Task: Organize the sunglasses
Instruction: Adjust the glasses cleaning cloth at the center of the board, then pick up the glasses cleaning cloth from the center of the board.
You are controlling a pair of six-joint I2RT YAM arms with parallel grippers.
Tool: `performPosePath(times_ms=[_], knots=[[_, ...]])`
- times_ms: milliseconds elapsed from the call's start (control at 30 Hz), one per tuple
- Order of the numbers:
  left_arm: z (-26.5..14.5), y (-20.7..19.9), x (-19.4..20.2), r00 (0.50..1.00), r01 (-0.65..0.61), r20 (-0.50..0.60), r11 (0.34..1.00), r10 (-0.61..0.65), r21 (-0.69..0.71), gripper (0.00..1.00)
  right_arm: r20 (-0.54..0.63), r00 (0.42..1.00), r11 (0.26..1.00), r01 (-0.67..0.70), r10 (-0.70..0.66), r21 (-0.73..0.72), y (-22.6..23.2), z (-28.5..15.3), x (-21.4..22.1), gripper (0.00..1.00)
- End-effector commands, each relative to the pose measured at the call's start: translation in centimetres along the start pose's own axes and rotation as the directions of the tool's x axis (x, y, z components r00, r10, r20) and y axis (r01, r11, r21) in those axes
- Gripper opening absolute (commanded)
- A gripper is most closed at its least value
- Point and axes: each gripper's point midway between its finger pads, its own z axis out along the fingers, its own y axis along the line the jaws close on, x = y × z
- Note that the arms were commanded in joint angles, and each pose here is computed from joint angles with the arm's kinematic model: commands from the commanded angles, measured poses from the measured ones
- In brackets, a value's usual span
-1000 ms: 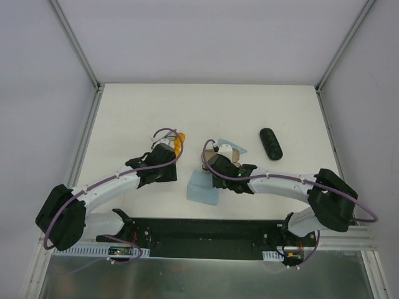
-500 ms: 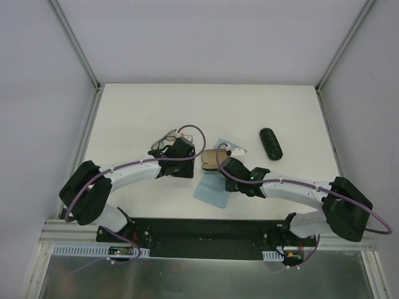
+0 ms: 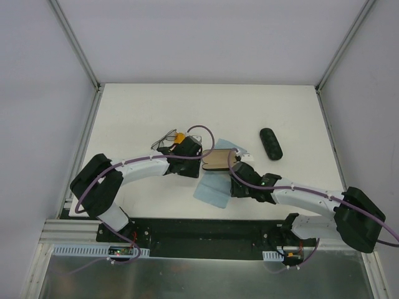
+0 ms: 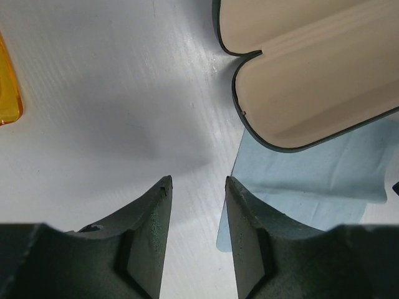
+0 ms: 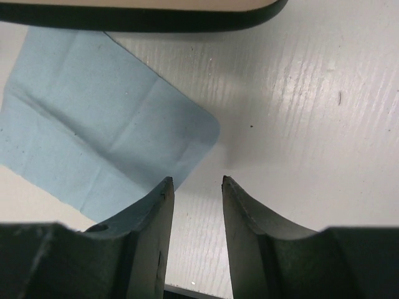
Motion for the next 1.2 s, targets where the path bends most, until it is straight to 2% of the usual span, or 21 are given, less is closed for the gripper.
performPosePath(times_ms=[0, 167, 267, 467, 633, 733, 933, 1167], knots=[[-1.4, -1.0, -1.0, 0.996, -0.084, 0.047, 0.995, 0.082, 0.045, 0.4, -0.009, 1.0, 0.998, -0.006, 0.005, -0.058, 0.3, -0.9, 0.4, 0.4], [-1.9, -0.5, -0.7, 0.989, -0.139, 0.057, 0.989, 0.136, 0.044, 0.4, 0.013, 0.998, 0.988, 0.065, -0.064, -0.139, 1.1, -1.4, 0.3, 0.4], [-2.3, -0.6, -0.9, 0.982, -0.172, 0.09, 0.983, 0.166, 0.058, 0.42, 0.022, 0.986, 0.955, 0.164, -0.164, -0.247, 3.2, -2.0, 0.5, 0.4], [-2.7, -0.5, -1.0, 0.964, -0.237, 0.14, 0.97, 0.228, 0.054, 0.45, 0.068, 0.935, 0.917, 0.355, -0.349, -0.182, 3.5, -2.3, -0.4, 0.4], [-3.9, -0.3, -1.3, 0.95, -0.243, 0.221, 0.967, 0.222, 0.074, 0.46, 0.095, 0.884, 0.874, 0.466, -0.457, -0.139, 3.8, -1.7, -0.7, 0.4], [-4.8, -0.1, -1.5, 0.946, -0.229, 0.254, 0.969, 0.2, 0.09, 0.47, 0.101, 0.864, 0.851, 0.504, -0.494, -0.147, 4.1, -1.3, -0.5, 0.4], [-5.1, 1.4, -0.8, 0.966, -0.137, 0.241, 0.979, 0.098, 0.151, 0.47, 0.082, 0.851, 0.841, 0.525, -0.519, -0.132, 4.2, -0.3, -0.4, 0.4], [-5.3, 1.5, -0.5, 0.967, -0.133, 0.24, 0.975, 0.088, 0.176, 0.47, 0.06, 0.832, 0.822, 0.555, -0.552, -0.13, 4.5, 0.3, -0.2, 0.35]])
